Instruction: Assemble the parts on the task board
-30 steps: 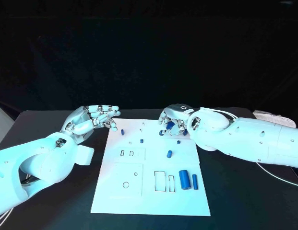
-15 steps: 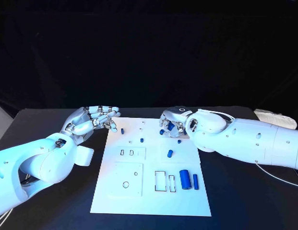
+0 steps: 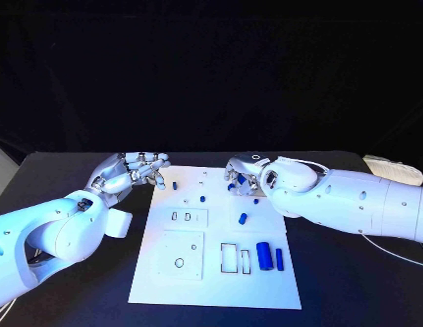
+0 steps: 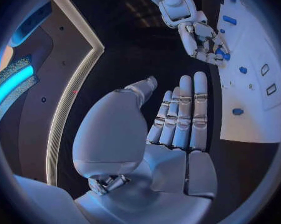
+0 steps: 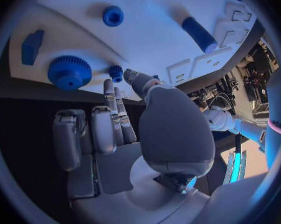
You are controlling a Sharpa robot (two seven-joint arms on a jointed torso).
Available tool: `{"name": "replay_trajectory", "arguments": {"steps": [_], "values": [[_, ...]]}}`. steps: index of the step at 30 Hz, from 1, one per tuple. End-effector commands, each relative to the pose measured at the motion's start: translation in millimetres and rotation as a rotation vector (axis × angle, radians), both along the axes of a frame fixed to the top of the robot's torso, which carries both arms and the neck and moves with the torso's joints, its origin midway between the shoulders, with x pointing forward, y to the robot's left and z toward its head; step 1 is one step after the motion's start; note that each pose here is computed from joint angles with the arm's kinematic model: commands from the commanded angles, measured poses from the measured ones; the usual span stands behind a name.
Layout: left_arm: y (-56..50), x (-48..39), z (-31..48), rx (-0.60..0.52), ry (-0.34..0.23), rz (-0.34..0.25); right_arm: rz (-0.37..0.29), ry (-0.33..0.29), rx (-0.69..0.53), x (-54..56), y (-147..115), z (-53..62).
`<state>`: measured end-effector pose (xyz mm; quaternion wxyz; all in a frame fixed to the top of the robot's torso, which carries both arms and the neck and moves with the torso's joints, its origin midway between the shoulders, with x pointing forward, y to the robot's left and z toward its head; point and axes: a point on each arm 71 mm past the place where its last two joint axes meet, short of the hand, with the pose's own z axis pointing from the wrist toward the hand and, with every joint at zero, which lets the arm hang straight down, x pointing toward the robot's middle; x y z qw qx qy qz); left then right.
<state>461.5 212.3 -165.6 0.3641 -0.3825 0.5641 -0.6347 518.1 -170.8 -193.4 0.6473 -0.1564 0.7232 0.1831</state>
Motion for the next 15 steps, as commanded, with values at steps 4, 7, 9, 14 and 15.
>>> {"name": "replay_trajectory", "arguments": {"steps": [4, 7, 9, 14, 15], "values": [[-2.1, -0.9, 1.6, -0.004, -0.003, -0.021, -0.008, -0.007, -0.010, 0.4, -0.6, -0.1], [-2.0, -0.8, 1.5, -0.004, -0.001, -0.021, -0.012, -0.007, -0.008, 0.3, -0.5, 0.0], [-1.9, -0.8, 1.4, -0.003, -0.001, -0.021, -0.014, -0.007, -0.008, 0.2, -0.5, 0.0], [-1.1, -0.5, 1.1, -0.002, 0.002, -0.020, -0.019, -0.008, -0.010, 0.0, -0.6, 0.1], [-1.0, -0.5, 1.1, -0.002, 0.002, -0.020, -0.020, -0.008, -0.010, 0.0, -0.6, 0.1]]}}
